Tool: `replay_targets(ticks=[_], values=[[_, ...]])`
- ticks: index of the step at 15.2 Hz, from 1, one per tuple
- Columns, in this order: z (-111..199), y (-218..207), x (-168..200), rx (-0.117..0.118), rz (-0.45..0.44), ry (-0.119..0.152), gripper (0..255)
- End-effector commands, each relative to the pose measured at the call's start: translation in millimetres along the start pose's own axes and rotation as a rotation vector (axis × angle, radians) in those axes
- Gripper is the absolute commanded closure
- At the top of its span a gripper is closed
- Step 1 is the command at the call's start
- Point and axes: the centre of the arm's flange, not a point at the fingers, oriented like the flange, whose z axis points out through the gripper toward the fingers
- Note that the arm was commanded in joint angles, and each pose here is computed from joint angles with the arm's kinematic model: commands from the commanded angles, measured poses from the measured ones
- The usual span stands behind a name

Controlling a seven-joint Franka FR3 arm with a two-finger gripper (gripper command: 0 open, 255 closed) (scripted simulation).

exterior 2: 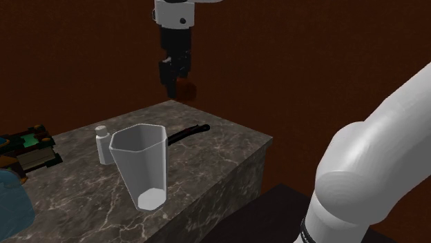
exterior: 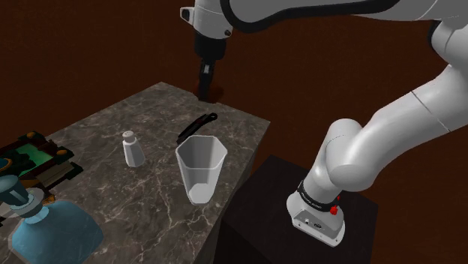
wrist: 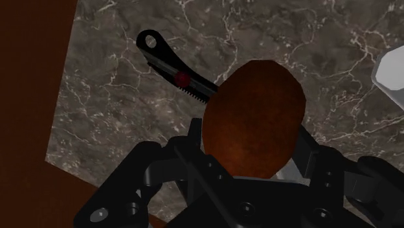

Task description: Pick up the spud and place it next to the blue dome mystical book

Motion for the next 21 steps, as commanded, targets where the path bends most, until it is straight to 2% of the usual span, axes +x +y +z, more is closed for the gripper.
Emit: replay_targets(ticks=[1,21], values=[[2,-12,26,0.001,0.0,0.0,255],[15,-127,268,0.001,0.0,0.0,255]])
